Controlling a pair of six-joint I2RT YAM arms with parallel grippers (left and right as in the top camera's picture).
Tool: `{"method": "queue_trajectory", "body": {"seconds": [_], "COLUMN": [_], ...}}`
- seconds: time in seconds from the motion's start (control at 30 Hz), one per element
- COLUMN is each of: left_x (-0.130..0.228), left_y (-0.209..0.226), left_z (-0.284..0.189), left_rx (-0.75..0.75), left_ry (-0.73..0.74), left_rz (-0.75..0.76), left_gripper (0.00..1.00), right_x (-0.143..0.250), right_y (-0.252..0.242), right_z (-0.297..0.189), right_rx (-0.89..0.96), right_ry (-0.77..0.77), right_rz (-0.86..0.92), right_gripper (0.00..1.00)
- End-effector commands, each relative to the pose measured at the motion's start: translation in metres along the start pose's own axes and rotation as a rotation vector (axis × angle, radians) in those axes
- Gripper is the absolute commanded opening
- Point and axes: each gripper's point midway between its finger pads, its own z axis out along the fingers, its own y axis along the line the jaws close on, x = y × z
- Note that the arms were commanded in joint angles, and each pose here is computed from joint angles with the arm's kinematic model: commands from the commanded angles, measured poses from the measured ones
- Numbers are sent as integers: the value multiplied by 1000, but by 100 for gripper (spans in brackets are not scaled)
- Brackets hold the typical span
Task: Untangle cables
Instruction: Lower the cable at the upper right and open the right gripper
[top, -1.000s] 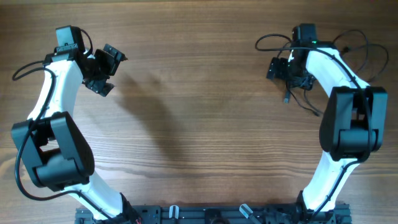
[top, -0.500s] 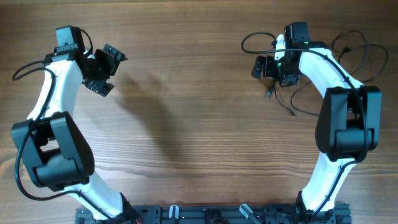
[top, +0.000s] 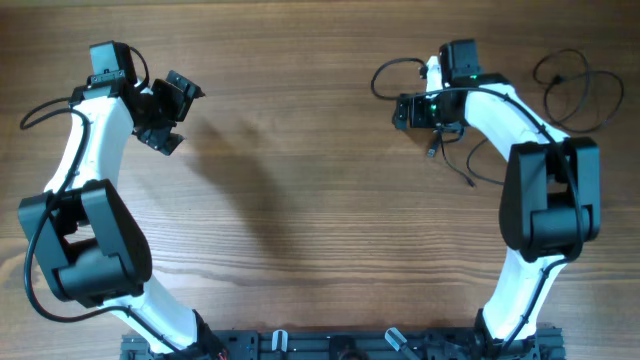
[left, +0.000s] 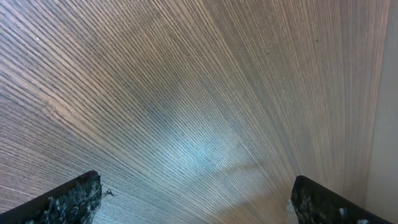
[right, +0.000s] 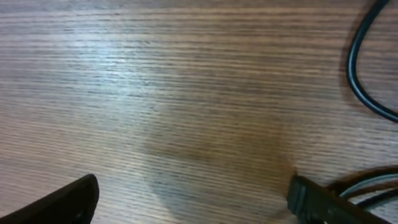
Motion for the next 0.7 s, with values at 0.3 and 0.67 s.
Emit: {"method": "queue_trajectory", "body": {"seconds": [0.3,0.67], "left_x": [-5,-5], "left_y": [-12,-12], "left_z": [-16,-16], "left_rx": [37,37], "left_ry": [-31,-31], "left_rz": [6,6], "left_gripper": [100,100], "right_x": [33,-16], "right_y": [-76,-56], "right_z": [11,-69], "right_rx": [195,163], "right_ry": [87,-127], "right_rz": [139,116], "right_gripper": [100,100]}}
